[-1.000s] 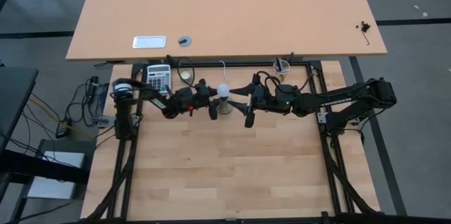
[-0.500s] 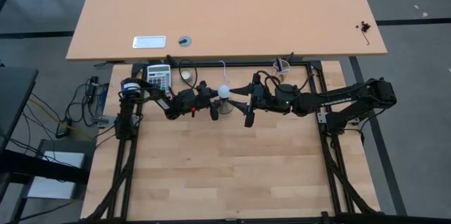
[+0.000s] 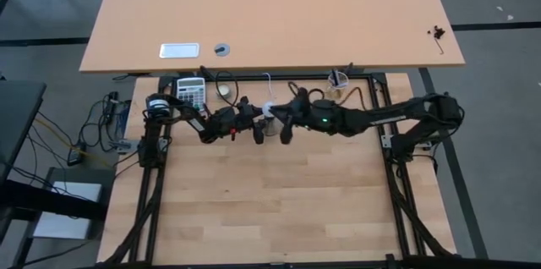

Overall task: Screw lightbulb
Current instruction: Insert the lightbulb into the lamp

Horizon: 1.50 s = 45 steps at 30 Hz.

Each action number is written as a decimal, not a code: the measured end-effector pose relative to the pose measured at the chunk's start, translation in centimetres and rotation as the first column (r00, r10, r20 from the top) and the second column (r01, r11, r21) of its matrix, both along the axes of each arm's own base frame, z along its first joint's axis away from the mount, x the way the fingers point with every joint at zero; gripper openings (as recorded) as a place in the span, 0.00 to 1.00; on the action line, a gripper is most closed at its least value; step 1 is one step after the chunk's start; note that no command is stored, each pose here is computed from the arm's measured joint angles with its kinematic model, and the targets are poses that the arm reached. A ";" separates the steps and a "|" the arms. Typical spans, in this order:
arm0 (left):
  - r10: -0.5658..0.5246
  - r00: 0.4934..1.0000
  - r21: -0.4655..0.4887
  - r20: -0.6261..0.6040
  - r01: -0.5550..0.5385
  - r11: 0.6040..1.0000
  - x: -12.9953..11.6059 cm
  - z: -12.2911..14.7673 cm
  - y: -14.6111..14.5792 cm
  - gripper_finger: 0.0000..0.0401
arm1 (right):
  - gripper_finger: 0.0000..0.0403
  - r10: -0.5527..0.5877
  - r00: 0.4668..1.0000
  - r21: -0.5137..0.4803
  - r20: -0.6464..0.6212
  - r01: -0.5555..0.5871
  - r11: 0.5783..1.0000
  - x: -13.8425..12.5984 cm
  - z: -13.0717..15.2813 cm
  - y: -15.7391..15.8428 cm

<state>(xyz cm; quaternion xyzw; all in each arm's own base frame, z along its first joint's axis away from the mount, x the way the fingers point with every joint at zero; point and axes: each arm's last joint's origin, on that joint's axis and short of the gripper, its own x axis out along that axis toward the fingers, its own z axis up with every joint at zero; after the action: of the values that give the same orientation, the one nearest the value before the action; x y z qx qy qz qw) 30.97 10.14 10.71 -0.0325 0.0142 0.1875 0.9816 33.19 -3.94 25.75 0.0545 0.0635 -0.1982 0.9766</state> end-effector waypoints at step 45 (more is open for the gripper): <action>-0.031 0.999 0.001 -0.011 0.031 1.000 -0.2 -0.2 -0.2 0.47 | 0.02 -0.095 0.954 0.124 -0.285 0.135 0.983 3.3 -3.7 -4.1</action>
<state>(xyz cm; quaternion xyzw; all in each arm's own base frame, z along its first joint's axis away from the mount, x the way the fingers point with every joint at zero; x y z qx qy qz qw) 30.80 9.90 10.55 -0.0307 0.0201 0.1724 0.9843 36.54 -8.07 22.05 0.0994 0.2104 -0.2553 0.9384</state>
